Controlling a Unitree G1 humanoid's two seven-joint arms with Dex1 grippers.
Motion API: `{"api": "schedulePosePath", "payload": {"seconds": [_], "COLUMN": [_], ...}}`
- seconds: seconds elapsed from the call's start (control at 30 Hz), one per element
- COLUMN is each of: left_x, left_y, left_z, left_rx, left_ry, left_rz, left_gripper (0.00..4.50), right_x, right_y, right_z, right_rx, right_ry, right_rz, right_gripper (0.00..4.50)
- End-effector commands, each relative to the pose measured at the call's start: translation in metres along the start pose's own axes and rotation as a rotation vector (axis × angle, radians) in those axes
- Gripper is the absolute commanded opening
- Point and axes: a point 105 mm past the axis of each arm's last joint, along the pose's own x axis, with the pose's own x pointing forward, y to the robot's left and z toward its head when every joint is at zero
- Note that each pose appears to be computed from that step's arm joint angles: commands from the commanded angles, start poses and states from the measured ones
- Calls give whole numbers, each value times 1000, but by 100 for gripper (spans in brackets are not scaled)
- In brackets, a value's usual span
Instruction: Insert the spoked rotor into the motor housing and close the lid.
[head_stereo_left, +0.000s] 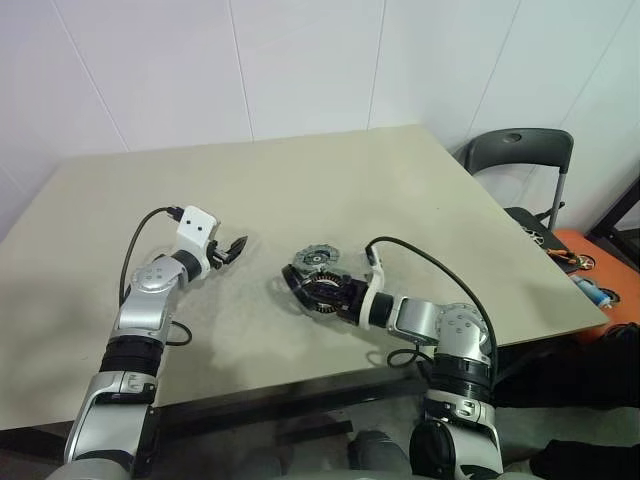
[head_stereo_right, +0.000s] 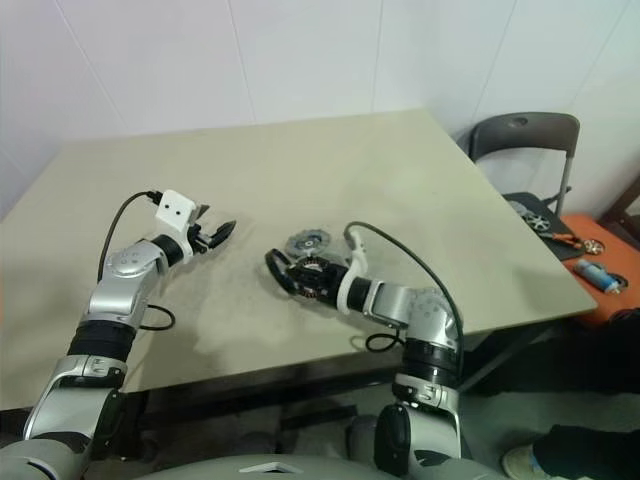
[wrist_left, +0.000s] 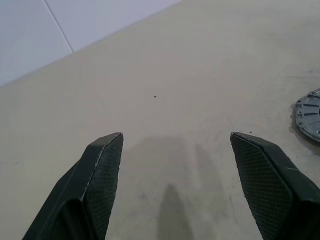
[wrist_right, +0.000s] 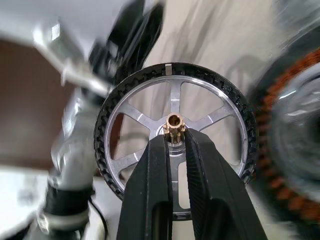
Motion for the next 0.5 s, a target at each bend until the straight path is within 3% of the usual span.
{"api": "schedulePosePath", "payload": {"seconds": [0.03,0.13,0.33,0.5], "left_x": [-2,-2,-2,-2], "left_y": [6,5,-1,-1], "left_z": [16,16,16,17], "left_rx": [31,29,27,29], "left_ry": [-47,-49,-53,-54], "left_rz": [18,20,13,11], "left_gripper": [364,364,364,364], "right_x": [-12,-17,-10,-12], "right_y": [16,17,12,6], "right_z": [25,37,22,28], "right_rx": [-29,2,-47,-68], "right_ry": [-94,-144,-75,-109], "right_rz": [80,105,52,21], "right_gripper": [9,9,9,9]}}
